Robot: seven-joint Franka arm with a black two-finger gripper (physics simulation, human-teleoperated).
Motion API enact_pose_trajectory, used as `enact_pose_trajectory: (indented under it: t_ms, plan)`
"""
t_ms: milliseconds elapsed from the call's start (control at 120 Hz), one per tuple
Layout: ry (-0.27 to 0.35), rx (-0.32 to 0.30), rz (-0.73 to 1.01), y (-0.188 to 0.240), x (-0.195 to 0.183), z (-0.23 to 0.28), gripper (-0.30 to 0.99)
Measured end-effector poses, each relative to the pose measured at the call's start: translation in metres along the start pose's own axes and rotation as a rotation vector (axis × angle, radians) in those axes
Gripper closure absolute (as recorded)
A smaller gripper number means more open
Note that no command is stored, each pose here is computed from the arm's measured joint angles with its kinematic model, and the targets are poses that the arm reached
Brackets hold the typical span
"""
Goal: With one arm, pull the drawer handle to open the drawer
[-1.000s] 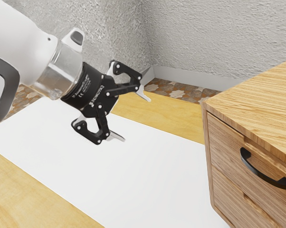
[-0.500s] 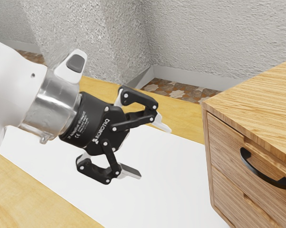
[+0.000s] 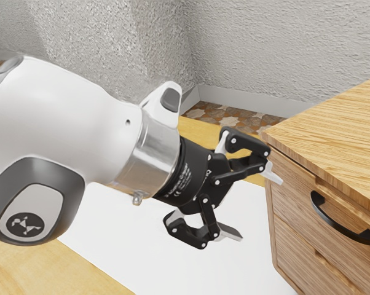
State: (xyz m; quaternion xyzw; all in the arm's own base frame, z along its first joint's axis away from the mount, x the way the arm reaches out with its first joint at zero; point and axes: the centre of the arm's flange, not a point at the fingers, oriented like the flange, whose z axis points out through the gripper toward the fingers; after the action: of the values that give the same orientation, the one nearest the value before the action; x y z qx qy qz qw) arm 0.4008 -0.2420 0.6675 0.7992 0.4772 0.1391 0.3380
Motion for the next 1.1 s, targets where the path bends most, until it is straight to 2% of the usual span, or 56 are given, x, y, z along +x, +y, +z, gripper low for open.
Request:
enact_pose_trajectory:
  t_ms: [1100]
  plan:
    - [-0.004,0.026,0.015,0.010,-0.037,0.064,0.01]
